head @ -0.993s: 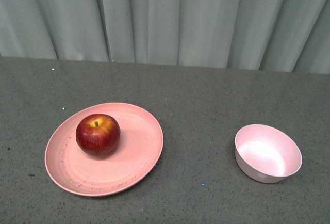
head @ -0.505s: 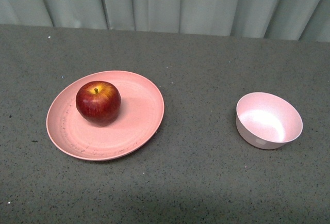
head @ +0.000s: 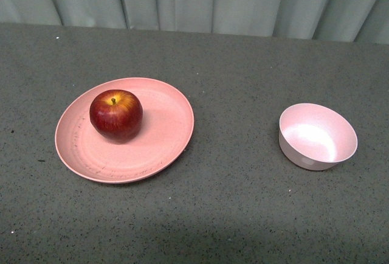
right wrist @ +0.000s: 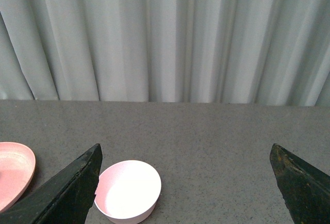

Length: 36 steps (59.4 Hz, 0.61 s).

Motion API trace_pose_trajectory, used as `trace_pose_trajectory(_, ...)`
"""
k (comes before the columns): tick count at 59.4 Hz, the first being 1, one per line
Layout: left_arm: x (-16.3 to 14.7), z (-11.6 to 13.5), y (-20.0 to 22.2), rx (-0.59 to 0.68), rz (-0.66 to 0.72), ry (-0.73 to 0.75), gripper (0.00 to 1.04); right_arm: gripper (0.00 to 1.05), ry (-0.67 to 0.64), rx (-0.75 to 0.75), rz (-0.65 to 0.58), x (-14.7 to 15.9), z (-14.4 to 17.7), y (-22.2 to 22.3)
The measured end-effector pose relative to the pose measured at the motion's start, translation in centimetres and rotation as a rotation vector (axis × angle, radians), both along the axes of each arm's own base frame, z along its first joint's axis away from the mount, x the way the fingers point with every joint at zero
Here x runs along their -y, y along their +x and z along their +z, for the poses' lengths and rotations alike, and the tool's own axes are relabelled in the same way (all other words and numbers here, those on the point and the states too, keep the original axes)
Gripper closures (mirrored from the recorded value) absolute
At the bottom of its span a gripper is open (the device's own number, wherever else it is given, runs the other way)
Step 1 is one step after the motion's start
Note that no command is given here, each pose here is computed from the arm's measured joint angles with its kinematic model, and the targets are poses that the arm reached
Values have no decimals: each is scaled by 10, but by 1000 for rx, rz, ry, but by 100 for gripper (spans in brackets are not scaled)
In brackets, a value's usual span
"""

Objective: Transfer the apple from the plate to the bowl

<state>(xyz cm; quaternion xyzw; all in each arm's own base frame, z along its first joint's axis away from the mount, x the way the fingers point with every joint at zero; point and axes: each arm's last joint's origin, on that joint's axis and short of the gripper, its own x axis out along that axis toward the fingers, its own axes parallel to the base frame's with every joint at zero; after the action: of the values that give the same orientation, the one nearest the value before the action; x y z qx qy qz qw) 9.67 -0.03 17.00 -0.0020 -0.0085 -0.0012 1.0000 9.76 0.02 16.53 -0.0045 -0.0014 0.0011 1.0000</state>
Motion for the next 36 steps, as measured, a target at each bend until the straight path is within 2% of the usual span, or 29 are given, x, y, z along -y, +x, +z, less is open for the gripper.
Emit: trace_pose_trajectory(36, 0, 0, 0, 0, 0, 0, 7, 9, 0, 0, 0, 0, 0, 0)
